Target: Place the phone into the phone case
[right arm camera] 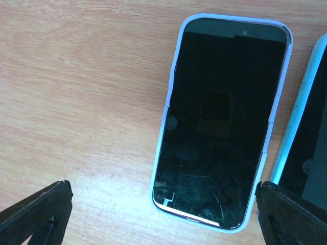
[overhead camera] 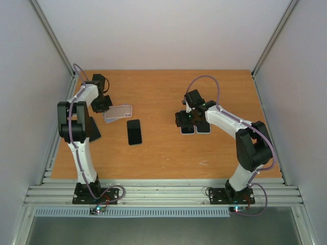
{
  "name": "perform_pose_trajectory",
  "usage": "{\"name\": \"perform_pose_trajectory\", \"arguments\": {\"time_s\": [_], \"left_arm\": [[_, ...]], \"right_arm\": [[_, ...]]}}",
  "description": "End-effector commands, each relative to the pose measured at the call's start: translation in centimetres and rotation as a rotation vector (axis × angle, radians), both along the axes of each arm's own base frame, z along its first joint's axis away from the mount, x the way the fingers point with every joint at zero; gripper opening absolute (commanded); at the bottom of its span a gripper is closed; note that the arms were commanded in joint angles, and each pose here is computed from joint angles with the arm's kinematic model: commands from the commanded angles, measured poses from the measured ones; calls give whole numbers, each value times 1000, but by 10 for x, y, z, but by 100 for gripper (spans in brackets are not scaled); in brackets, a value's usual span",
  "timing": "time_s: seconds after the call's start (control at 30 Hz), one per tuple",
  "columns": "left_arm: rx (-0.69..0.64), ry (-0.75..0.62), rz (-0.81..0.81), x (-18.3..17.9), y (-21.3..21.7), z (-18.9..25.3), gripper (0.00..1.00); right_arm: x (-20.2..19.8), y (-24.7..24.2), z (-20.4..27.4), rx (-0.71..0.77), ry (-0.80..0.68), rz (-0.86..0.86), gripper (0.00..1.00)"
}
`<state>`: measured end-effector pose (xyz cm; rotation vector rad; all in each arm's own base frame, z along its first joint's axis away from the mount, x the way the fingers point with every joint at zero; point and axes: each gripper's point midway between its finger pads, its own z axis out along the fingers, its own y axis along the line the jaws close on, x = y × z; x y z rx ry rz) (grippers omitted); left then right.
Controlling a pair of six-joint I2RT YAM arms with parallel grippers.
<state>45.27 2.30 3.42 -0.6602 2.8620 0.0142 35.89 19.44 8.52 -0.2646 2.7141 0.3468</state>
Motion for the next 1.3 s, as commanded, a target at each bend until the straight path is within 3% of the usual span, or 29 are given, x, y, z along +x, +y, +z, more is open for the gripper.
{"name": "perform_pose_trajectory", "arguments": {"time_s": [0.0, 0.2, 0.53, 0.77, 1.27], "left_arm": [[-37, 41, -10, -8, -6, -4, 4], [-140, 11, 14, -23, -23, 9, 0], [-438, -113, 104, -53, -73, 37, 0], [-512, -158, 81, -85, -121, 55, 0], [-563, -118, 71, -165, -220, 36, 1]], "right_arm": [[0, 1, 6, 24, -14, 2, 98], [-4, 9, 17, 67, -24, 13, 98], [-27, 29, 31, 168, -16, 38, 97], [-48, 46, 32, 281, 17, 39, 96], [-78, 42, 5, 343, 116, -23, 96]]}}
